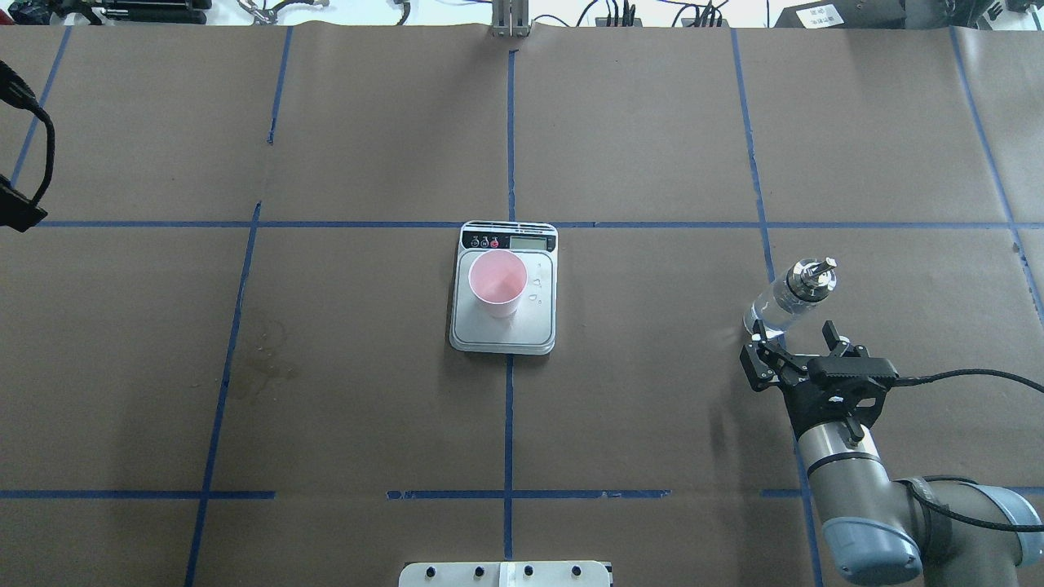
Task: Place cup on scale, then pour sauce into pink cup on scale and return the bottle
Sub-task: 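Close the right gripper around the glass sauce bottle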
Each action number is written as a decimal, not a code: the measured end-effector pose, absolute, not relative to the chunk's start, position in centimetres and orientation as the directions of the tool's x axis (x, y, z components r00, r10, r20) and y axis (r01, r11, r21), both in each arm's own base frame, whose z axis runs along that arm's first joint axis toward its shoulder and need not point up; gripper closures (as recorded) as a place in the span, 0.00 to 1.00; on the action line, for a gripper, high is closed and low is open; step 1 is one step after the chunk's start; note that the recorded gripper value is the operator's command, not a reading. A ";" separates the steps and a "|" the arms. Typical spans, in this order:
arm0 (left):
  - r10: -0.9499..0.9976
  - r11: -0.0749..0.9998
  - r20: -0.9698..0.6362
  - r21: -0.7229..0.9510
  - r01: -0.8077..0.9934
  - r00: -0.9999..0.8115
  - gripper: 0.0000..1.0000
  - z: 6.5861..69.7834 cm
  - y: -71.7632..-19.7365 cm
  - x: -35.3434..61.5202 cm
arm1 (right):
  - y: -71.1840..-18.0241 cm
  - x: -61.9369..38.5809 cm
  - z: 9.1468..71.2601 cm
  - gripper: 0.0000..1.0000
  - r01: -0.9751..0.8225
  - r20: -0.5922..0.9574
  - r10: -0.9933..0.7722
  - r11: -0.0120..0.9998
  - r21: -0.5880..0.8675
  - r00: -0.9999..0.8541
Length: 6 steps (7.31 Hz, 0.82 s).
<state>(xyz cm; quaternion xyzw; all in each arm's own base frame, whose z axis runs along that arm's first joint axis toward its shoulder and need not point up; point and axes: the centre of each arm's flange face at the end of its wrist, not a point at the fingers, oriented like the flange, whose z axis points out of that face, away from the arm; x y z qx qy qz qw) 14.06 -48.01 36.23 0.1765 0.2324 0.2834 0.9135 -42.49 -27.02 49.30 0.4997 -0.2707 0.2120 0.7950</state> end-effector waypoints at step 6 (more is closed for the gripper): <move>0.587 0.783 -0.325 0.462 -0.418 0.741 0.00 35.7 -48.4 13.4 | -28.9 -42.3 49.3 0.00 -0.600 0.628 0.086 0.415 0.684 0.774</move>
